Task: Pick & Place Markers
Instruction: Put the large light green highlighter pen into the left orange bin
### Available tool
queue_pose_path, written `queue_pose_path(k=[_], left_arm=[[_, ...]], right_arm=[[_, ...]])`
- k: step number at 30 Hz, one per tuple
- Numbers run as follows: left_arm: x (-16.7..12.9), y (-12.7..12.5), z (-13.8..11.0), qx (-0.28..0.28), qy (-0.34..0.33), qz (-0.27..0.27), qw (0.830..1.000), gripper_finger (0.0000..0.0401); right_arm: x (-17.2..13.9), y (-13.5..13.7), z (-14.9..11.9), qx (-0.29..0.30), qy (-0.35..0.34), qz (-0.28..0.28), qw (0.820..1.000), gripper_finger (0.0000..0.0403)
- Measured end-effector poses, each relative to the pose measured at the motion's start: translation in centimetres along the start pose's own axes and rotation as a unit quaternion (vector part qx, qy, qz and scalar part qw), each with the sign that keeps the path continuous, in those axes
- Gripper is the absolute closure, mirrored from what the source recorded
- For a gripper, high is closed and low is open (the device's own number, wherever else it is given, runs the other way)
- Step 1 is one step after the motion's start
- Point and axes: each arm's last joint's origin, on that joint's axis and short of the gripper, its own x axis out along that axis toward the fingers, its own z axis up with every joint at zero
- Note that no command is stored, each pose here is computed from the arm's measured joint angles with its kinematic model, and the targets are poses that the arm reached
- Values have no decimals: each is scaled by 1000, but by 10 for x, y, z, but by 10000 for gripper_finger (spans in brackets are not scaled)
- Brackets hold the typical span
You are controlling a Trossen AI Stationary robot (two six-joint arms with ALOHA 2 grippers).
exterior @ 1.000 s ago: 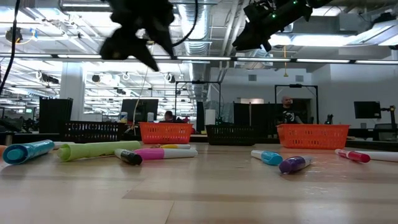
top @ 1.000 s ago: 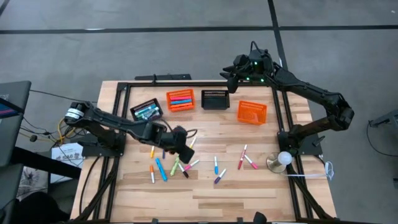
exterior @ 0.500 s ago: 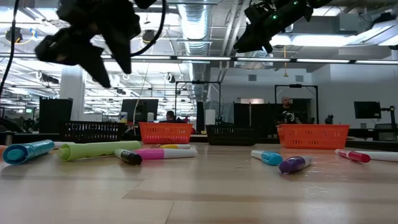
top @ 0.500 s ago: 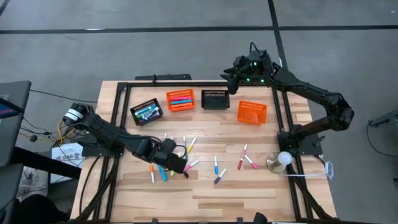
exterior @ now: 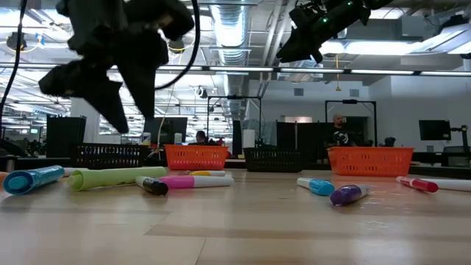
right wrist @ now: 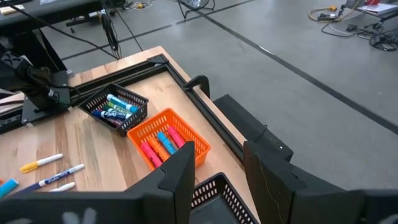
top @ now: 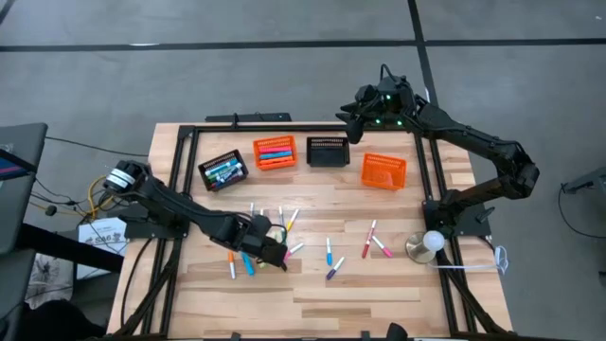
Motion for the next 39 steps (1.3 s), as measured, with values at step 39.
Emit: queue_pose_path(k=[39], left_arm=[[40,18,-2,47,50,49,996,225]], right_arm=[[0,0,1,1,-3,0,1000,278]])
